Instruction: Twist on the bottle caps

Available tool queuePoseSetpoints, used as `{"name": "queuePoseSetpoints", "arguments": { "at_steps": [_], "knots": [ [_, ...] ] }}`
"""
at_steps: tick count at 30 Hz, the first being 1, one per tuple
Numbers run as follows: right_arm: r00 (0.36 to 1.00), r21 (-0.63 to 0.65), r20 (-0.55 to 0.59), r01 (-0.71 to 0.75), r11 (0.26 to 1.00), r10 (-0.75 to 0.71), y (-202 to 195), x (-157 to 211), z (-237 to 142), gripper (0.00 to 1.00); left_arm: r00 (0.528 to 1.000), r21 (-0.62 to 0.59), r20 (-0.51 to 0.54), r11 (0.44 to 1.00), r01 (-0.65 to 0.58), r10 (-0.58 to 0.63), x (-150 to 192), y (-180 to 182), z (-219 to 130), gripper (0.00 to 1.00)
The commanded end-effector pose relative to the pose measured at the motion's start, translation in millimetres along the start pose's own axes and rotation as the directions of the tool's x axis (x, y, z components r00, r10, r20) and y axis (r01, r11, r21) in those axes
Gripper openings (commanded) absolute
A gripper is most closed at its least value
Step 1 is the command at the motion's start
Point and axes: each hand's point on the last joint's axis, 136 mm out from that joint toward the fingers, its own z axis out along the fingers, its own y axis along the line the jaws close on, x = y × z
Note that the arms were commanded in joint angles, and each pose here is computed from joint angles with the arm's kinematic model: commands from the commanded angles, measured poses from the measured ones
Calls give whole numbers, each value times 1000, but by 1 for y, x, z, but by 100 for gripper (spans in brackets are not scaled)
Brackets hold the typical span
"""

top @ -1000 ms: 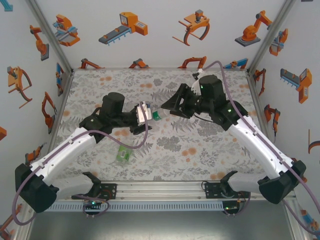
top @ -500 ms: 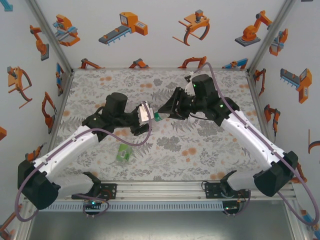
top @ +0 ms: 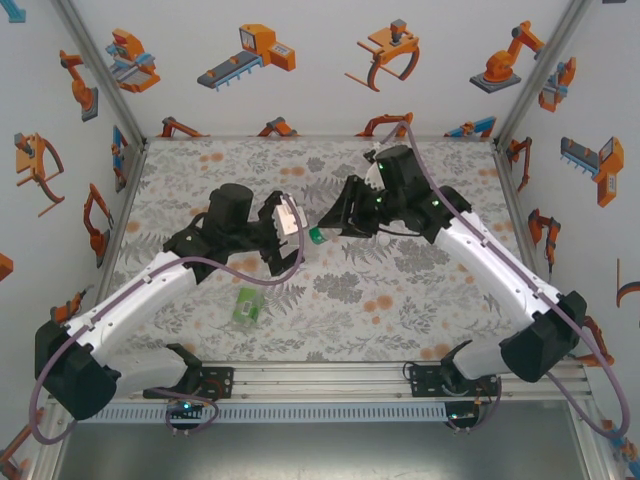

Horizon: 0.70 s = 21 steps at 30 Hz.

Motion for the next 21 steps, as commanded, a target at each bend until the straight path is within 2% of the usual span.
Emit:
{"name": "queuePoseSetpoints", "arguments": {
  "at_steps": [1, 8, 11, 13, 15, 18, 21],
  "knots": [
    [995, 128, 15, 91, 988, -94, -16, -11, -10, 22, 999, -127, 25, 991, 37, -34, -13, 27, -17, 97],
    [972, 351, 13, 215, 911, -235, -45, -46, -17, 21, 966, -260, 77, 930, 258, -247, -7, 61, -55, 97],
    [953, 457, 15, 263, 849, -303, -60, -70, -21, 21, 917, -399, 120, 827, 395, -380, 8, 88, -81, 97],
    [940, 506, 7, 290, 812, -340, -70, -85, -21, 21, 866, -500, 167, 716, 487, -472, 24, 107, -103, 97],
    [933, 541, 2, 301, 785, -359, -79, -100, -20, 21, 835, -529, 197, 661, 532, -515, 35, 114, -116, 97],
    [924, 593, -3, 308, 744, -381, -95, -123, -19, 22, 813, -534, 209, 633, 561, -544, 48, 114, -127, 97],
    [922, 630, -5, 302, 715, -386, -111, -146, -17, 22, 810, -543, 192, 628, 558, -554, 61, 112, -129, 97]
  ]
}}
